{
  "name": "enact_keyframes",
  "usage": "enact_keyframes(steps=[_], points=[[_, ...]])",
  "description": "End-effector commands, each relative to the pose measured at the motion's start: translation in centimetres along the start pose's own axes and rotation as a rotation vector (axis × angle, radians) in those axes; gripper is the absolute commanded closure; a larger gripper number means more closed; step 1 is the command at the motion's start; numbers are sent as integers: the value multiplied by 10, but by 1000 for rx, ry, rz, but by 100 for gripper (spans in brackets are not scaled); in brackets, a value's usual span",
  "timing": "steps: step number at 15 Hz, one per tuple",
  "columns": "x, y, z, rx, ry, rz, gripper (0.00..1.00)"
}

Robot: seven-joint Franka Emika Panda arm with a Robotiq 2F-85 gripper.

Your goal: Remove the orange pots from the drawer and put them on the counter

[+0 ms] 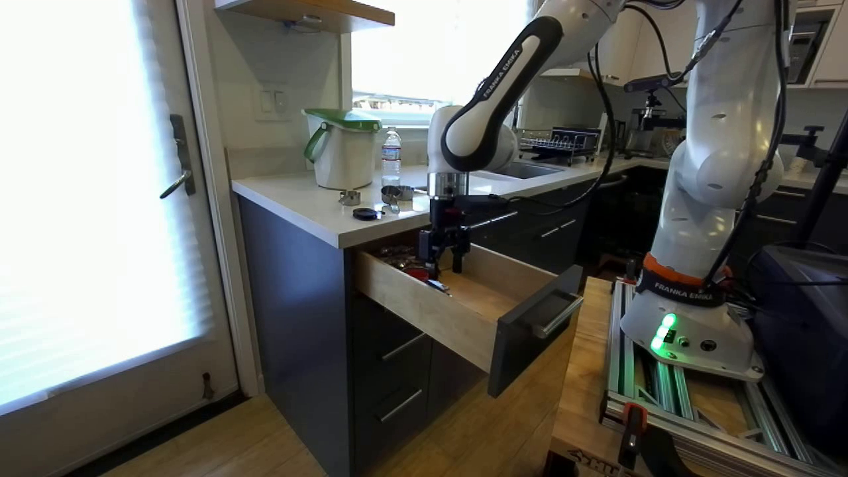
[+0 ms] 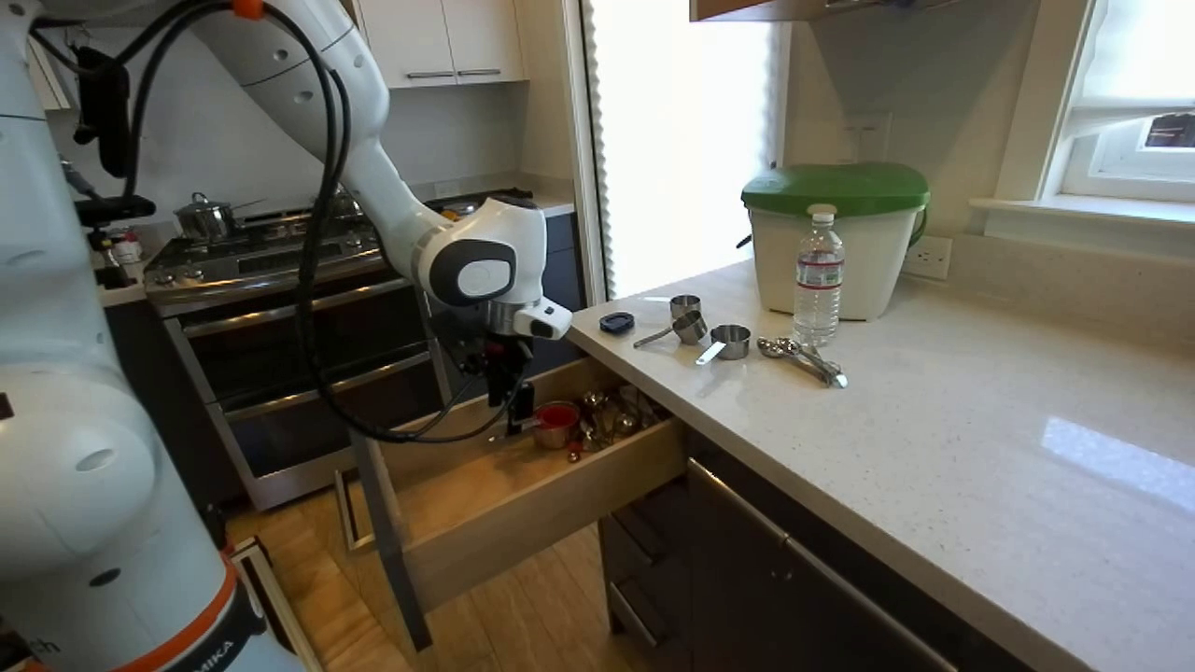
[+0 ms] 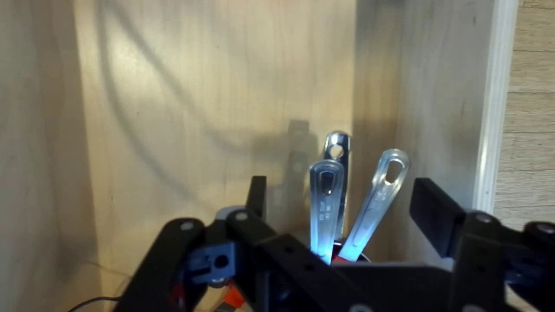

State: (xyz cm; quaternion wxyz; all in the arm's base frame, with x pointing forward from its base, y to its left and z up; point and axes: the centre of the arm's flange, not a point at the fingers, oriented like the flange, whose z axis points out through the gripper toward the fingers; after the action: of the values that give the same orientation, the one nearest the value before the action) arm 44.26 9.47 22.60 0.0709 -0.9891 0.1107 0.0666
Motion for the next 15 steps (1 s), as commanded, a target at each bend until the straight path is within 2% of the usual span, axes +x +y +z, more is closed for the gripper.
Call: enact_keyframes(steps=[1,2,4,5,7,8,9,12,13,14,15], points=[[11,5,10,25,10,-14,19],[13,6,11,22,15,-15,26],[15,7,13,22,21,-15,31],[16,7,14,22,26,-14,39],[19,9,16,18,31,-11,38],[20,9,17,20,34,-10,44],[21,10,18,19,37,-7,41],[23,11,20,21,42,-5,53],[23,11,20,21,42,-4,61],[24,11,20,19,42,-4,62],[24,11,20,18,44,-3,68]])
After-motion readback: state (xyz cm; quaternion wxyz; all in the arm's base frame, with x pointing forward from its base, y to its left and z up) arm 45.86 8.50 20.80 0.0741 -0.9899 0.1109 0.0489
